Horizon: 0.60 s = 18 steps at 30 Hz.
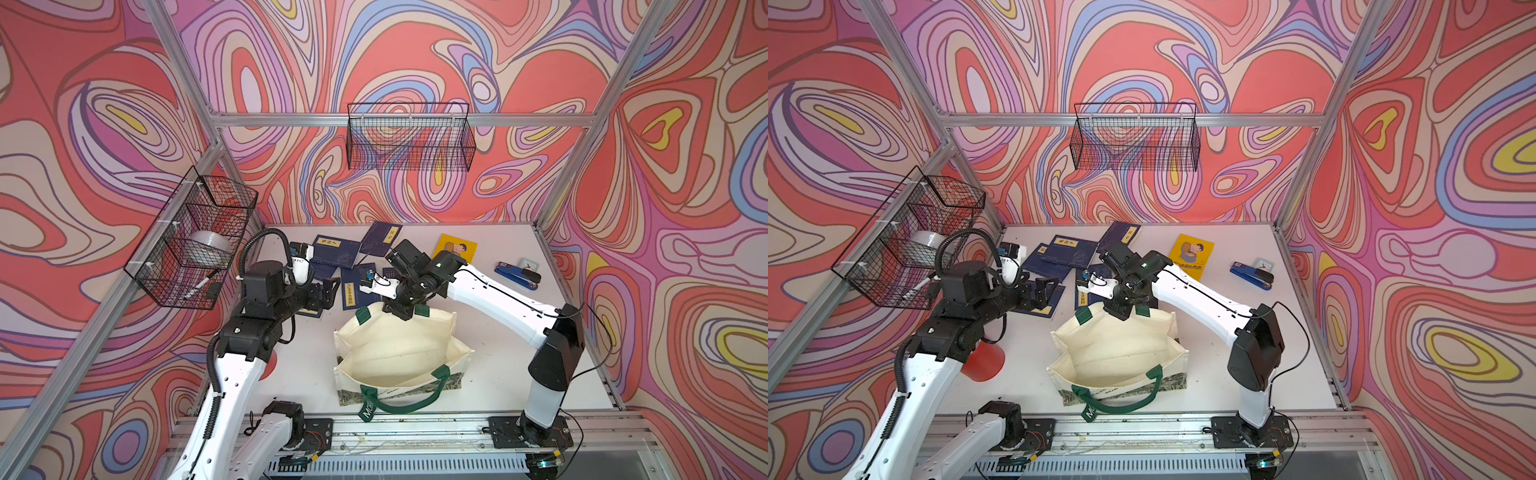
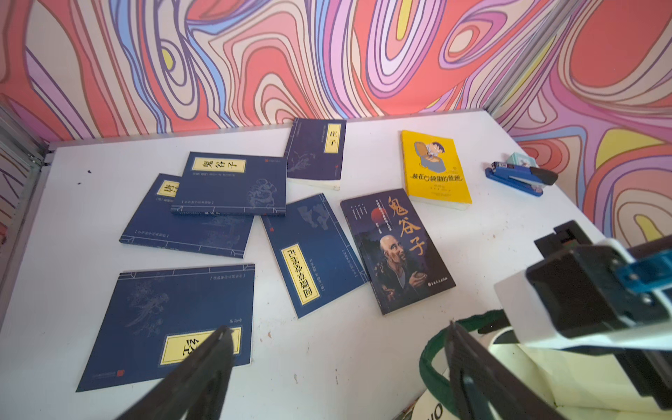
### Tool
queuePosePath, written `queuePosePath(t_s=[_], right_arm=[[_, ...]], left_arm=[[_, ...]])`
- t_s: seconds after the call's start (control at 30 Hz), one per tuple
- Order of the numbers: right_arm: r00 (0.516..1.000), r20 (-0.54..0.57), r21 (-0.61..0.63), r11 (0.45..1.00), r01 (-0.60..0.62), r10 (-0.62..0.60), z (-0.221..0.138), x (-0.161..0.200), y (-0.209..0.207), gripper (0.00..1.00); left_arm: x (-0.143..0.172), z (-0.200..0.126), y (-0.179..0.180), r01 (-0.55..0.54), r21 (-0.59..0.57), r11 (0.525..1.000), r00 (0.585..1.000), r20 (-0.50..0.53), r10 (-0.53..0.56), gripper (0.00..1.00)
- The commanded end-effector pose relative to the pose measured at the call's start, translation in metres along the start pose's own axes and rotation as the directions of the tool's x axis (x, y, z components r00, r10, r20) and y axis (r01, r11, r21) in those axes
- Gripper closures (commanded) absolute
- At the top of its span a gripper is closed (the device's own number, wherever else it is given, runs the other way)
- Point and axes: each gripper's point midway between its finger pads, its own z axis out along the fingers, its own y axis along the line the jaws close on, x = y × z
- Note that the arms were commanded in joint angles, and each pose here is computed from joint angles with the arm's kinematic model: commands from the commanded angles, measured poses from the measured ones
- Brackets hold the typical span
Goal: Put the books into the canvas bag
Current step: Pick up the canvas bag from the center of the board.
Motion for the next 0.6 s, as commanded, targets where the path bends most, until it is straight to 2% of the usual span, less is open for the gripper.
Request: queuePosePath(t_s=[0.0, 0.1, 0.23, 0.37, 0.5, 0.57], right_arm=[[0.981, 0.182, 0.203, 0.974, -0.101, 0.064, -0.065, -0.033, -0.023, 1.00], [0.946, 0.270, 0.348, 0.898, -0.269, 0.178, -0.106, -0.034, -0.047, 1.00], [0.851, 0.388, 0.443, 0.739, -0.508, 0.353, -0.159, -0.017, -0.068, 1.00], [0.727, 0.471, 0.410, 0.606, -0.682, 0.499, -0.195, 0.012, -0.077, 1.00], [0.569, 0.572, 0.322, 0.477, -0.818, 0.590, -0.227, 0.043, -0.088, 1.00], [0.513, 0.598, 0.292, 0.428, -0.855, 0.616, -0.235, 0.058, -0.093, 1.00]], left_arm=[[-0.021, -0.012, -0.002, 0.062, -0.011, 0.998, 0.997, 0.048, -0.061, 0.10], [-0.036, -0.016, -0.004, 0.115, -0.007, 0.993, 0.990, 0.088, -0.114, 0.12], [-0.044, -0.011, -0.001, 0.175, -0.001, 0.985, 0.977, 0.123, -0.174, 0.15], [-0.028, 0.009, 0.005, 0.238, 0.002, 0.971, 0.968, 0.087, -0.237, 0.22], [0.009, 0.041, 0.003, 0.289, 0.000, 0.957, 0.957, -0.022, -0.289, 0.29], [0.030, 0.057, -0.008, 0.276, 0.003, 0.961, 0.958, -0.085, -0.275, 0.30]])
